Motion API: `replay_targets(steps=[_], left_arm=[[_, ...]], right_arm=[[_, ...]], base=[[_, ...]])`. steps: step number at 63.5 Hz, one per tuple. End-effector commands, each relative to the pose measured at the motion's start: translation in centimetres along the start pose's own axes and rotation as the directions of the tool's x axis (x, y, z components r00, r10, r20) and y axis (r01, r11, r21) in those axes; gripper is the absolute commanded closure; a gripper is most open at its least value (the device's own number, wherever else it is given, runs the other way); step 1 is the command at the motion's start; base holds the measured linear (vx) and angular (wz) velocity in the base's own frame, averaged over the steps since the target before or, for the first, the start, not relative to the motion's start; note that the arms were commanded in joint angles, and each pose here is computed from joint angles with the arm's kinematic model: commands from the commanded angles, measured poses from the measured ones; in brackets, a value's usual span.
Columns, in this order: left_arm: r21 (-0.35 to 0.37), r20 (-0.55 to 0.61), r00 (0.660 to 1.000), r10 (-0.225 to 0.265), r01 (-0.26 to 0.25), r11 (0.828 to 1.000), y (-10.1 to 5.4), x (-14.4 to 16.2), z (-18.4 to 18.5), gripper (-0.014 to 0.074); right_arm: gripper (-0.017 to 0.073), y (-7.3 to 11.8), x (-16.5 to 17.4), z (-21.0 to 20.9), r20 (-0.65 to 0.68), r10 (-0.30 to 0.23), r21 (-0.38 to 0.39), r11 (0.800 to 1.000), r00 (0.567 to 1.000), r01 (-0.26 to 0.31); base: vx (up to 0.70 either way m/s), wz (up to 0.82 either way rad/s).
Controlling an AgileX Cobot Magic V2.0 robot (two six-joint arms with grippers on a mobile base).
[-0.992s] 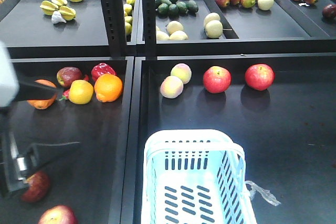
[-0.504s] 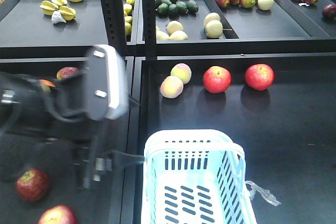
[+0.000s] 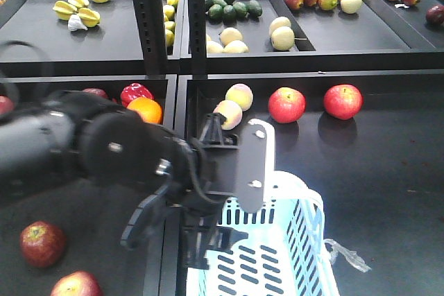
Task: Pick three apples into basket with both arms
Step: 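Lower the left gripper onto the basket handle and close it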
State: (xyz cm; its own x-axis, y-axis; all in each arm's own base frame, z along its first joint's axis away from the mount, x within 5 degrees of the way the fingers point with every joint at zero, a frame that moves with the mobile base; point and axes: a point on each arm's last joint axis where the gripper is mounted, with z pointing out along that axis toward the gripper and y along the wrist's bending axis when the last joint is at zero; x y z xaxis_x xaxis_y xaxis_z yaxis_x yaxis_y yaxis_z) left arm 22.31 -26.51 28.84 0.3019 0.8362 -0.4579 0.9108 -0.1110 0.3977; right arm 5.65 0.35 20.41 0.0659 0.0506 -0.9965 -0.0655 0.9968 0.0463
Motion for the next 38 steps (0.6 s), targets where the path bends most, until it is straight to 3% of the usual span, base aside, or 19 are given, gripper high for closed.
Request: replay_targets(steps=[1,10,21,38], left_arm=[[-0.097,0.022,1.000,-0.002,0.004,0.995,1.3,-1.4,-0.7,0.0018],[-0.105,-0.025,0.999,-0.043,0.040,0.994,2.2,-1.3,0.7,0.0018],[-0.099,-0.058,0.998,-0.033,0.027,0.995,2.4,-1.0,1.9,0.0029],[-0.090,-0.084,0.996,-0.024,0.017,0.996,2.4,-0.6,3.1,0.0183]], right_arm=[[0.0568,0.0,-0.2,-0.1,0.069,-0.006,-0.004,1.000,0.998,0.006],[0.0568,0.0,-0.2,-0.1,0.069,-0.006,-0.004,1.000,0.998,0.006],[0.0568,0.0,-0.2,-0.1,0.069,-0.006,-0.004,1.000,0.998,0.006],[0.0568,0.0,-0.2,-0.1,0.069,-0.006,-0.004,1.000,0.998,0.006]], base=[[0.00,0.00],[0.00,0.00],[0.00,0.00],[0.00,0.00]])
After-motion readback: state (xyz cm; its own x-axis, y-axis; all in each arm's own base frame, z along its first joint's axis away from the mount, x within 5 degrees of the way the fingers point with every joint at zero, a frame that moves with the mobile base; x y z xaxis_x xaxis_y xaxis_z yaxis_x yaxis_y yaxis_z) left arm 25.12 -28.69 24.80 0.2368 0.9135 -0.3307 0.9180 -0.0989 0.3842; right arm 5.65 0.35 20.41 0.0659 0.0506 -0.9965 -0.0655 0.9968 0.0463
